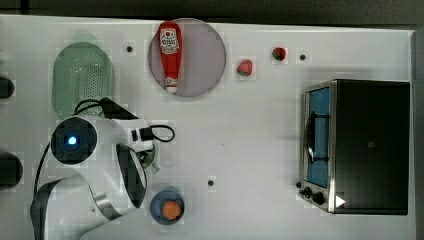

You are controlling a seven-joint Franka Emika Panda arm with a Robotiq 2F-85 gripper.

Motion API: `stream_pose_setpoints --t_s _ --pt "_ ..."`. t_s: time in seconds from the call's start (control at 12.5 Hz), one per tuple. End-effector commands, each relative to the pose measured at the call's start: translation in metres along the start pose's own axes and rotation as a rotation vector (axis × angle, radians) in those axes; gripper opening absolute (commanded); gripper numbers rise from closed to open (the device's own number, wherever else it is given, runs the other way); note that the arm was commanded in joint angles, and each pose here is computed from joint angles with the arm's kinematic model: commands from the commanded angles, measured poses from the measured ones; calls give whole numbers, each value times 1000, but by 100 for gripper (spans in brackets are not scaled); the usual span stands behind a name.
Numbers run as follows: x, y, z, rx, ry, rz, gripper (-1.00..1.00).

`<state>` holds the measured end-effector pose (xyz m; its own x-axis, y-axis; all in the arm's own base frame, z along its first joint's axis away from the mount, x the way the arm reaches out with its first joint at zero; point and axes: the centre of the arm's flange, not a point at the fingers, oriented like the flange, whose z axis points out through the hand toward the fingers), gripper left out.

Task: Pick Banana and place it in mug.

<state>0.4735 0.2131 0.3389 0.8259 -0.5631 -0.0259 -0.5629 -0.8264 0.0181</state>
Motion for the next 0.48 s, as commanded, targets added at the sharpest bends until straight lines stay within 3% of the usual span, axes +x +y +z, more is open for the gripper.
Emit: stream_pose_setpoints --t_s 0.08,0.48 --pt "62 54 -123 74 98 159 100" --pt "111 141 -221 51 58 326 100"
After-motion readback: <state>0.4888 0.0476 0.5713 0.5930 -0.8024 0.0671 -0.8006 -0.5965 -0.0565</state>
